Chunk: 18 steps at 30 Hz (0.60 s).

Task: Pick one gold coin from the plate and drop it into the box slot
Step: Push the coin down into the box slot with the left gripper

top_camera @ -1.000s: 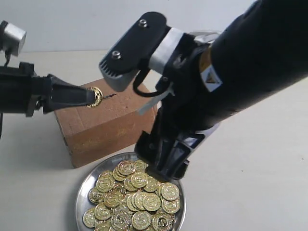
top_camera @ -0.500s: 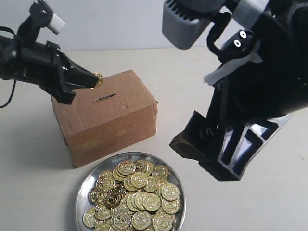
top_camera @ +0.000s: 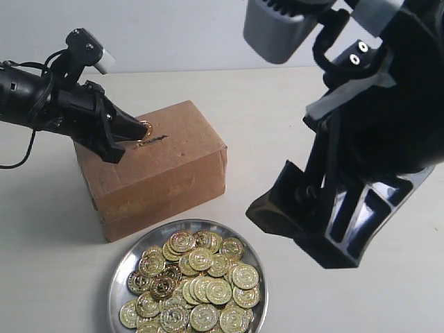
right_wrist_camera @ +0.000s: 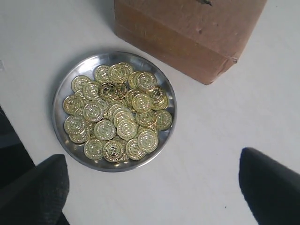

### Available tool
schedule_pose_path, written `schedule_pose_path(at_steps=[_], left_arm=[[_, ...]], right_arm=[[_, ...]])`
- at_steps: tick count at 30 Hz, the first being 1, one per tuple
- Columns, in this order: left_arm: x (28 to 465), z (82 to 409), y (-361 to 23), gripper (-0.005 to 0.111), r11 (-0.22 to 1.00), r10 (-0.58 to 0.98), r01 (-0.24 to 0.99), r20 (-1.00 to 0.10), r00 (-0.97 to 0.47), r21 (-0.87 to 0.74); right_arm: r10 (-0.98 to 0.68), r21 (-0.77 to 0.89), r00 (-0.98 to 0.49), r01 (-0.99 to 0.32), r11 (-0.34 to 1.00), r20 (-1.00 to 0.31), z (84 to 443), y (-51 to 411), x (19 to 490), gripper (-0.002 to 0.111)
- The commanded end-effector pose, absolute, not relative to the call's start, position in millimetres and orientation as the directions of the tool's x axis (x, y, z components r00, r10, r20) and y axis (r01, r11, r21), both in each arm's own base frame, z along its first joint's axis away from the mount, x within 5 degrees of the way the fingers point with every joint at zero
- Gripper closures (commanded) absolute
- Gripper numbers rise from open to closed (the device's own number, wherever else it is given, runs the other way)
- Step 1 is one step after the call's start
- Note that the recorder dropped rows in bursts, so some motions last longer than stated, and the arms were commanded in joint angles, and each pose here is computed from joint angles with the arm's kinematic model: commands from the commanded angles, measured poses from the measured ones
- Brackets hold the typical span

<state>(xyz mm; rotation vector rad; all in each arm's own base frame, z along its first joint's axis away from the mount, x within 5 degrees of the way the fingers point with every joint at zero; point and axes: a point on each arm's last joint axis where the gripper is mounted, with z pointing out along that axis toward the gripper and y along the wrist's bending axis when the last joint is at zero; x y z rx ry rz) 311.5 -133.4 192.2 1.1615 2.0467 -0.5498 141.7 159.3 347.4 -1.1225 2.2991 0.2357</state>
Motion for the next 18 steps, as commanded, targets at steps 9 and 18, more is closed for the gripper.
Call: schedule_pose_path(at_steps=[9,18], left_arm=[[311.4,195.8,-139.0,0.107,0.471,0.567,0.882,-0.772,-0.288,0.017],[311.7,192.2,-139.6,0.107,0.466,0.568,0.885,-0.768,-0.295,0.004]], right_arm=[[-0.665,-0.086,-0.484,-0.769,0.633,-0.569,350.3,158.5,140.7,0.016],[-0.659,-0.068,-0.491,-0.771,0.634,-0.570,350.2,159.3,139.7,0.016]])
